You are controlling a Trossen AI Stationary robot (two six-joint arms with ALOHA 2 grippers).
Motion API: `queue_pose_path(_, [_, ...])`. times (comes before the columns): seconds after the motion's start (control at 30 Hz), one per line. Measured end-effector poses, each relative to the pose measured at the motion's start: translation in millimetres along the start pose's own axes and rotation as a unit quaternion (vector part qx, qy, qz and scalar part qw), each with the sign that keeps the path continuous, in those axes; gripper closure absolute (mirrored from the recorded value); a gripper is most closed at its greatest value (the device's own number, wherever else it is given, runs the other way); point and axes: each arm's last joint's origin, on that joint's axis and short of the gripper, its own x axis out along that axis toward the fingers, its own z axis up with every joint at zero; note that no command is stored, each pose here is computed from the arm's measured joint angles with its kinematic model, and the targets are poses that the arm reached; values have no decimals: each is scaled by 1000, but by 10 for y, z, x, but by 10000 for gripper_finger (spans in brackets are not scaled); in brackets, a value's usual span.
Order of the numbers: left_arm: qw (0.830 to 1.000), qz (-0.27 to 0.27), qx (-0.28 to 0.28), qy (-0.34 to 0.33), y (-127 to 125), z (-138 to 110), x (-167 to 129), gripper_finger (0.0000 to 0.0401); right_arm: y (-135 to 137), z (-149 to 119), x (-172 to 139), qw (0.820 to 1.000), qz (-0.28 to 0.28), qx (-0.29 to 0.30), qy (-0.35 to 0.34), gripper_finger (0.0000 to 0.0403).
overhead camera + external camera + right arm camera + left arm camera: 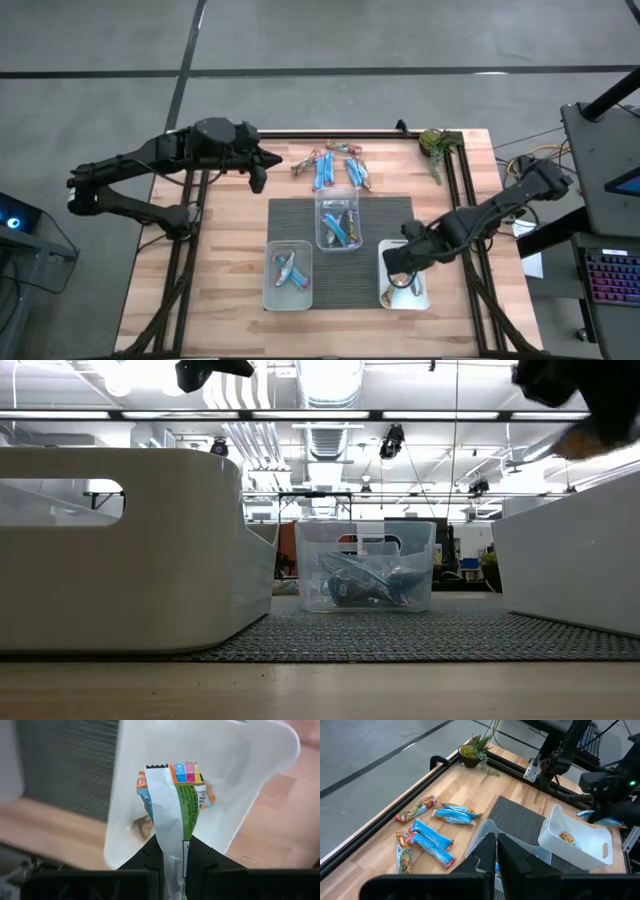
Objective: Pick and place Granola Bars by type
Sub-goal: Put the orange granola bar into the white bin
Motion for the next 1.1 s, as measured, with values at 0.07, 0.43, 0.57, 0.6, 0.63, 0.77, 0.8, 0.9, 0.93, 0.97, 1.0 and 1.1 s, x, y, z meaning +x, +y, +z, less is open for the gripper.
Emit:
queue_pose_path(0.07, [1000, 1, 4, 2, -1, -1, 16, 401, 3, -4, 99, 999, -8, 32, -2, 369])
queue_pose_path(0.43, [1000, 4, 7, 12, -4, -13, 89, 401, 51, -13, 463, 996, -1, 88, 3, 369])
queue_pose_path(0.57, [1000, 5, 7, 16, -5, -18, 123, 401, 67, -15, 553, 995, 3, 103, 4, 369])
queue_pose_path(0.6, [1000, 5, 7, 17, -5, -20, 127, 401, 64, -13, 566, 995, 2, 104, 3, 369])
queue_pose_path(0.63, [1000, 6, 7, 19, -4, -22, 131, 401, 66, -9, 580, 994, 1, 106, 3, 369])
queue_pose_path(0.77, [1000, 7, 7, 22, -6, -25, 158, 401, 64, 9, 621, 992, -5, 123, -4, 369])
queue_pose_path(0.8, [1000, 6, 7, 22, -6, -26, 160, 401, 66, 13, 625, 992, -4, 127, -9, 368])
queue_pose_path(0.9, [1000, 6, 7, 22, -6, -25, 159, 401, 72, 24, 631, 990, 8, 140, -29, 356])
queue_pose_path(0.93, [1000, 7, 6, 22, -6, -25, 159, 401, 72, 29, 632, 989, 10, 141, -35, 350])
queue_pose_path(0.97, [1000, 7, 5, 22, -6, -25, 159, 401, 76, 34, 631, 989, 13, 142, -38, 342])
queue_pose_path(1.0, [1000, 7, 5, 22, -6, -25, 159, 401, 79, 38, 631, 989, 14, 143, -38, 332])
queue_pose_path(1.1, [1000, 5, 5, 22, -7, -25, 158, 401, 77, 41, 631, 989, 13, 145, -41, 301])
